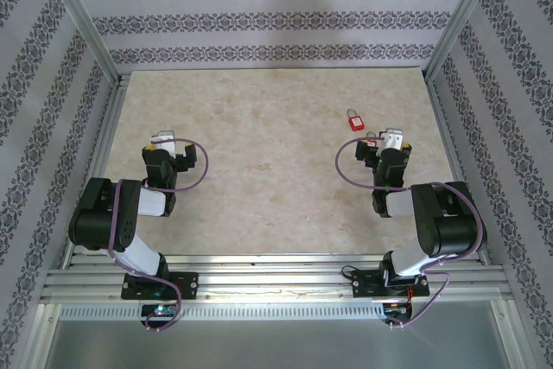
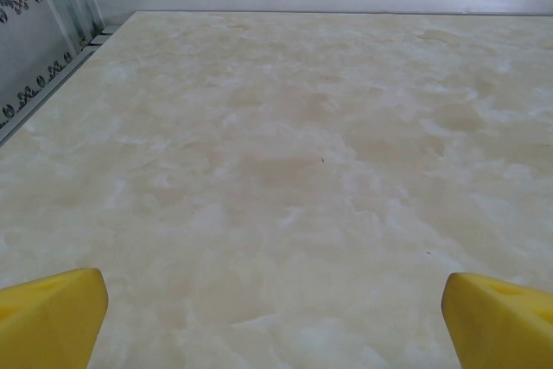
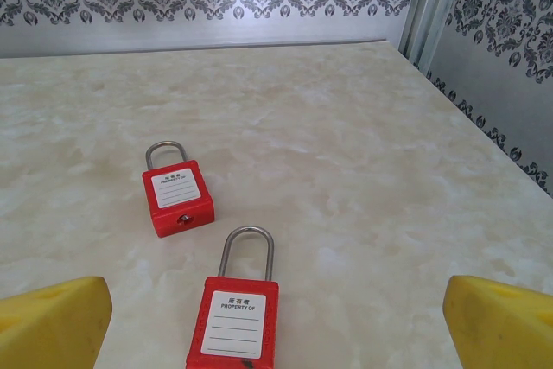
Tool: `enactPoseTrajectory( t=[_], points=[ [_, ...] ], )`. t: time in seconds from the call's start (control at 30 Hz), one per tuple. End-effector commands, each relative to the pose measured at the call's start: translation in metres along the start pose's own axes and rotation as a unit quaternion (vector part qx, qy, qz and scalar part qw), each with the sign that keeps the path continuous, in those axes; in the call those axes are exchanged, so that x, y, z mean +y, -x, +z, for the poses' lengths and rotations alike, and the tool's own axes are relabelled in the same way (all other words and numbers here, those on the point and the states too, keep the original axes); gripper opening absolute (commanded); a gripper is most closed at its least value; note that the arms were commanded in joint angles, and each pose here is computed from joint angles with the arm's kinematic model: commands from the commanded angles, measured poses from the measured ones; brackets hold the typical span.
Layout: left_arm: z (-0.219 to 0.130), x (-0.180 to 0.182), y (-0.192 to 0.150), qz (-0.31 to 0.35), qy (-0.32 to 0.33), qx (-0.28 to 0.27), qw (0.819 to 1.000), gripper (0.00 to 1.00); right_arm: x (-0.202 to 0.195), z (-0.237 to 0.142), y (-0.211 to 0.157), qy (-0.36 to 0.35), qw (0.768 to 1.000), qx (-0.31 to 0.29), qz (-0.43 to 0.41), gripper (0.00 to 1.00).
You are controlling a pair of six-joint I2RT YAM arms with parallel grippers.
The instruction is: Unlock with the key
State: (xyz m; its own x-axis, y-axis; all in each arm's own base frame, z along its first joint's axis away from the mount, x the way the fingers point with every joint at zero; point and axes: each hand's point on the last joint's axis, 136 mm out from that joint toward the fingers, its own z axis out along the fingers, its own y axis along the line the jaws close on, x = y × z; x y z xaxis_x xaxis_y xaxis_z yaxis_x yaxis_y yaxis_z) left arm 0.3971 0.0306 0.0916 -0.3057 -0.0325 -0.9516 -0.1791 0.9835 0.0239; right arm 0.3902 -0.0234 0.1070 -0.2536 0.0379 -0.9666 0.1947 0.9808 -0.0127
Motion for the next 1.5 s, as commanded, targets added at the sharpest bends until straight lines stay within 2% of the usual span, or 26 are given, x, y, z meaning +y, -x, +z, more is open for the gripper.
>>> enactPoseTrajectory(
  t=[0.0,0.47,0.83,0.97,1.03,1.1,1.17,1.27,1.33,1.47],
  points=[
    [-0.002,-0.001,-0.001,0.000,0.000,0.001,1.000,1.00,0.006,0.000,0.001,0.014,1.000,-0.002,0.001,0.98],
    [-0.003,0.000,0.000,-0.001,0.002,-0.003,1.000,1.00,0.005,-0.001,0.001,0.008,1.000,-0.005,-0.001,0.98],
    [-0.020,0.004,0.013,-0.004,0.007,-0.030,1.000,1.00,0.011,-0.018,0.009,0.012,0.999,-0.037,-0.018,0.98],
    [-0.032,-0.007,0.030,0.018,-0.004,-0.035,0.999,1.00,0.017,-0.032,0.025,-0.002,0.997,-0.060,-0.045,0.98],
    [-0.039,-0.006,0.043,0.017,0.014,-0.023,0.999,1.00,0.032,-0.044,0.044,0.008,0.995,-0.069,-0.078,0.98],
    [-0.047,-0.004,0.055,-0.020,0.018,0.000,1.000,1.00,0.038,-0.056,0.065,0.004,0.994,-0.083,-0.075,0.98],
    [-0.058,-0.011,0.064,-0.063,-0.005,0.032,0.998,1.00,0.055,-0.069,0.079,0.036,0.994,-0.075,-0.065,0.98],
    [-0.080,-0.024,0.076,-0.117,-0.044,0.081,0.989,0.99,0.080,-0.084,0.084,0.110,0.994,-0.006,-0.011,0.98],
    [-0.096,-0.014,0.075,-0.141,-0.014,0.128,0.982,1.00,0.090,-0.094,0.075,0.131,0.990,0.037,0.022,0.98],
    [-0.126,-0.003,0.065,-0.144,0.015,0.220,0.965,1.00,0.110,-0.110,0.058,0.172,0.980,0.100,0.032,0.98]
  ],
)
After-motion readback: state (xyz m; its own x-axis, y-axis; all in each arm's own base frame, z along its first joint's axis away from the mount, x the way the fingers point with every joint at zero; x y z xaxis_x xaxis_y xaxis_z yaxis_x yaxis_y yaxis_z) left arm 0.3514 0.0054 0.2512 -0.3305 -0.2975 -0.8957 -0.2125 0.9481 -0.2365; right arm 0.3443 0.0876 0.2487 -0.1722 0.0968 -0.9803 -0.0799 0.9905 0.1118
